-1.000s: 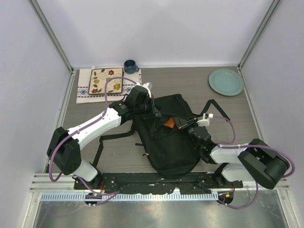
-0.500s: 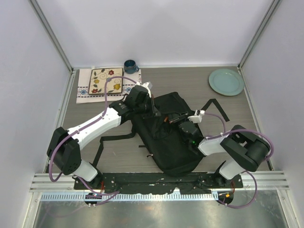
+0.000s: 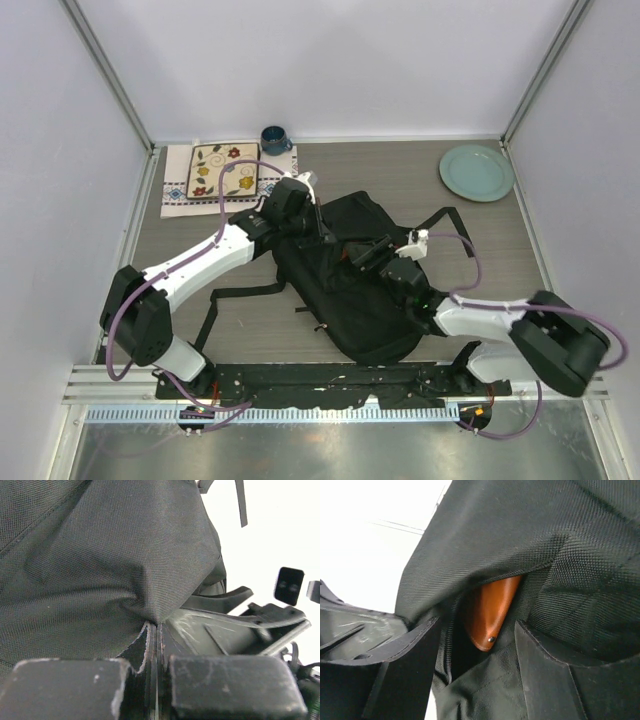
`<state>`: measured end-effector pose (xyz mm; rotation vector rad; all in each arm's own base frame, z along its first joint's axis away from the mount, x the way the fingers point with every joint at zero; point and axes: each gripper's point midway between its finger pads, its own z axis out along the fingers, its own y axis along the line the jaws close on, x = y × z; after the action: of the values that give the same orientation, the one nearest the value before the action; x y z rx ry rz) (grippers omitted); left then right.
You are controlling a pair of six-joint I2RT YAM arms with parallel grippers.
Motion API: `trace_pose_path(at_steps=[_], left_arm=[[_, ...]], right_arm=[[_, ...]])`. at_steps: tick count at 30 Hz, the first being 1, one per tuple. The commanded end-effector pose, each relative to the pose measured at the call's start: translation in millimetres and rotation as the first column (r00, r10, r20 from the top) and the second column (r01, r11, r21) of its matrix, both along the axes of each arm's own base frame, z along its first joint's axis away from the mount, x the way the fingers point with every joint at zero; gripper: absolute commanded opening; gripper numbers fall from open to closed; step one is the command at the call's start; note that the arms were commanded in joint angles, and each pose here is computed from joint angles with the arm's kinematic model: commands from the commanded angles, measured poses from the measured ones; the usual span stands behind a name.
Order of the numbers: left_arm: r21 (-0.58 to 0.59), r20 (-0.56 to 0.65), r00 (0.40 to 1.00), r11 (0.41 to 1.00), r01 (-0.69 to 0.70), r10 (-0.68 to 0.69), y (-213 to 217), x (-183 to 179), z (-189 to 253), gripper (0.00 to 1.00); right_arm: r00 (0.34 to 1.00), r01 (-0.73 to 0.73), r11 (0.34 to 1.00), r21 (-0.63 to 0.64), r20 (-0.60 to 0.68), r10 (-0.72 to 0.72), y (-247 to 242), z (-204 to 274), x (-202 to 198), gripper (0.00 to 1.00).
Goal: Pack the student bag
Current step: Place the personal item in the student bag.
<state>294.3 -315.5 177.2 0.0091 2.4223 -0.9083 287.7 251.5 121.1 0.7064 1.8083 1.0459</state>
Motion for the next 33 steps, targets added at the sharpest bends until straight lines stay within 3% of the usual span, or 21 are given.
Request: trace_pose_path(at_steps=[1,4,7,8,11,14,18,33], left_arm=[[-0.037,0.056,0.998,0.999,0.002,0.0,1,6,17,0.0],[-0.035,0.054,0.999,0.999,0.0,0.002,2,7,16,0.0],[-0.033,0.058,0.998,0.999,-0.002,0.004,3,8,16,0.0],[-0.033,0.056,0.998,0.999,-0.001,0.003,3,7,16,0.0],[-0.03,0.055,0.998,1.0,0.0,0.002,4,6,15,0.0],[-0.025,0.054,0.999,1.0,0.002,-0.001,5,5,14,0.0],[-0.022,0.053,0.999,1.0,-0.002,0.003,8,4,12,0.0],[-0.011,0.047,0.999,1.0,-0.015,0.015,13,1,6,0.0]], right_arm=[[0.999,-0.026,0.984,-0.175,-0.046,0.018,-23,-6,-17,0.67],[0.998,-0.047,0.978,-0.201,-0.058,0.036,-29,-5,-26,0.66],[0.996,-0.071,0.975,-0.213,-0.074,0.056,-29,-1,-30,0.49],[0.994,-0.078,0.973,-0.218,-0.088,0.06,-28,-4,-30,0.36],[0.991,-0.113,0.969,-0.218,-0.091,0.096,-19,-3,-30,0.21],[0.988,-0.148,0.969,-0.196,-0.077,0.136,-3,2,-23,0.13],[0.98,-0.2,0.963,-0.178,-0.056,0.193,21,8,-12,0.08],[0.984,-0.175,0.953,-0.248,-0.076,0.161,39,-10,24,0.05]])
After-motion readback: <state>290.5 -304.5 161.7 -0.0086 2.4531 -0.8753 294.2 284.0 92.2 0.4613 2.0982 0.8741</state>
